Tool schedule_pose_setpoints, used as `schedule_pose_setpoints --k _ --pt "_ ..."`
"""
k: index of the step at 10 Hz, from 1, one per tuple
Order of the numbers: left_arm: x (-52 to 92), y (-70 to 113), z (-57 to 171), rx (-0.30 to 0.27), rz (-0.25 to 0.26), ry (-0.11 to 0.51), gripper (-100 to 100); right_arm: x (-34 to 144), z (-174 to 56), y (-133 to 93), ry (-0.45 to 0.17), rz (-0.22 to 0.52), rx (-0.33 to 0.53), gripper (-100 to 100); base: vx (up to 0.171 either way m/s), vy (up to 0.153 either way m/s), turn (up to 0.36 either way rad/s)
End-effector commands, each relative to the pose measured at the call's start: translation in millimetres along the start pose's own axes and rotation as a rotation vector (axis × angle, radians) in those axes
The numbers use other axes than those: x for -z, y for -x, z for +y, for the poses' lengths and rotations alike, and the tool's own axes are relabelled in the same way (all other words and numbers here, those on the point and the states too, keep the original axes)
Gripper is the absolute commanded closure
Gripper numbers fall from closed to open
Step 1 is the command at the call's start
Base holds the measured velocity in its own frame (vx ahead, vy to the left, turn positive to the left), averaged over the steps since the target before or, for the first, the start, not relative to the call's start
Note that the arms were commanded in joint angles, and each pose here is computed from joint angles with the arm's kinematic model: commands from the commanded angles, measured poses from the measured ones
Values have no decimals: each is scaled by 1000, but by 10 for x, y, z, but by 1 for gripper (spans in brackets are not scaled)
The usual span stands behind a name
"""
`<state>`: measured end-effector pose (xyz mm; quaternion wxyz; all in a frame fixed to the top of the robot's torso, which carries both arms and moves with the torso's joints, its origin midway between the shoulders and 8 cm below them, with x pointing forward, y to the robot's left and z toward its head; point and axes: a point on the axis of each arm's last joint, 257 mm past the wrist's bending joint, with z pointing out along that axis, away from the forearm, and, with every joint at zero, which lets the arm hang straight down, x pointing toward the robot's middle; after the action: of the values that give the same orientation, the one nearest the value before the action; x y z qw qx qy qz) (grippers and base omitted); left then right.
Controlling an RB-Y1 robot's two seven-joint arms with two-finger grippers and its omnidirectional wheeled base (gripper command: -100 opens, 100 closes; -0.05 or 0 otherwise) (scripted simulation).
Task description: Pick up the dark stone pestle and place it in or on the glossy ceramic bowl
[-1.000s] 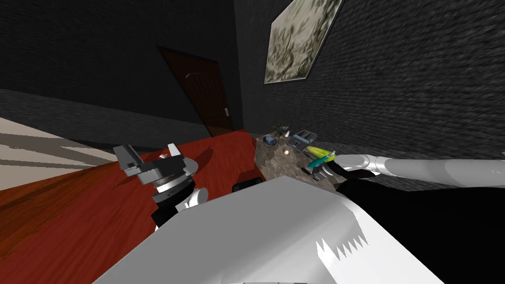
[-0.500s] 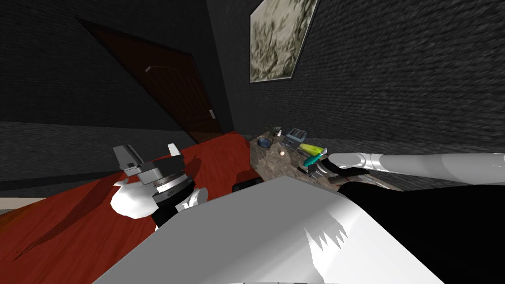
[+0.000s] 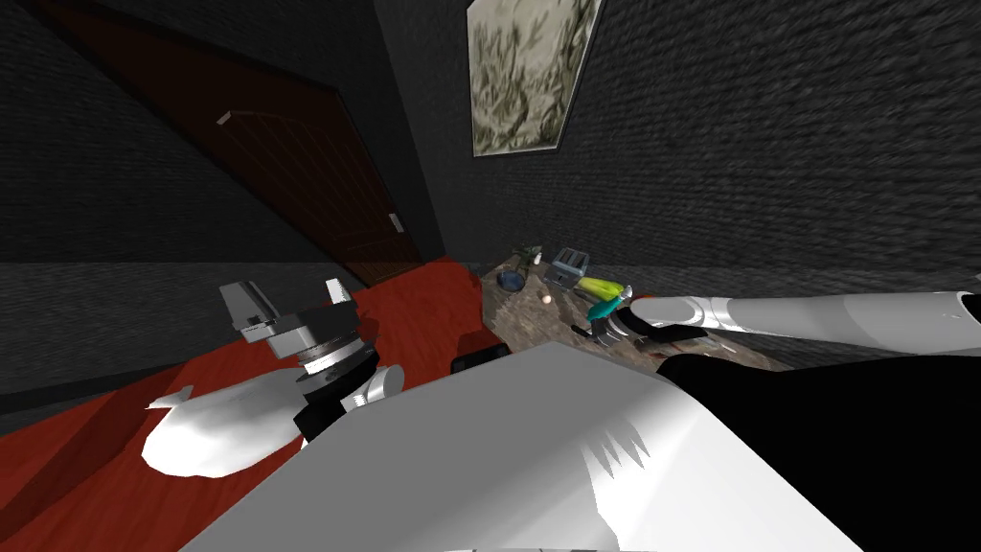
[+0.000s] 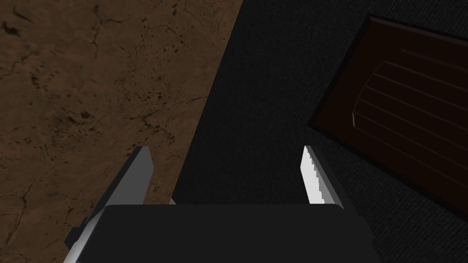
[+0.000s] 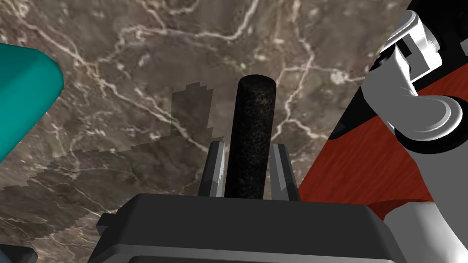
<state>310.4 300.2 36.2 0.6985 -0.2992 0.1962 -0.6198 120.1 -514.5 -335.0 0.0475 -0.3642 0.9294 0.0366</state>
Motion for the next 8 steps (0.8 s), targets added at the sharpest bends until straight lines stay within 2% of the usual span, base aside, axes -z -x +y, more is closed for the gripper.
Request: schedule_pose_setpoints --k 1,2,3,5,8 --pt "0 0 0 0 0 0 0 0 0 0 0 0 0 100 21 6 -13" --pt "0 0 0 0 0 0 0 1 2 4 0 0 2 0 6 2 4" --pt "0 0 0 0 0 0 0 65 -114 186 -1 -4 27 100 14 112 -199" --pt "0 -1 0 0 0 0 0 126 -228 335 -10 -7 47 100 66 174 -110" --pt "0 0 0 0 0 0 0 161 -288 420 -15 -9 58 100 41 54 -27"
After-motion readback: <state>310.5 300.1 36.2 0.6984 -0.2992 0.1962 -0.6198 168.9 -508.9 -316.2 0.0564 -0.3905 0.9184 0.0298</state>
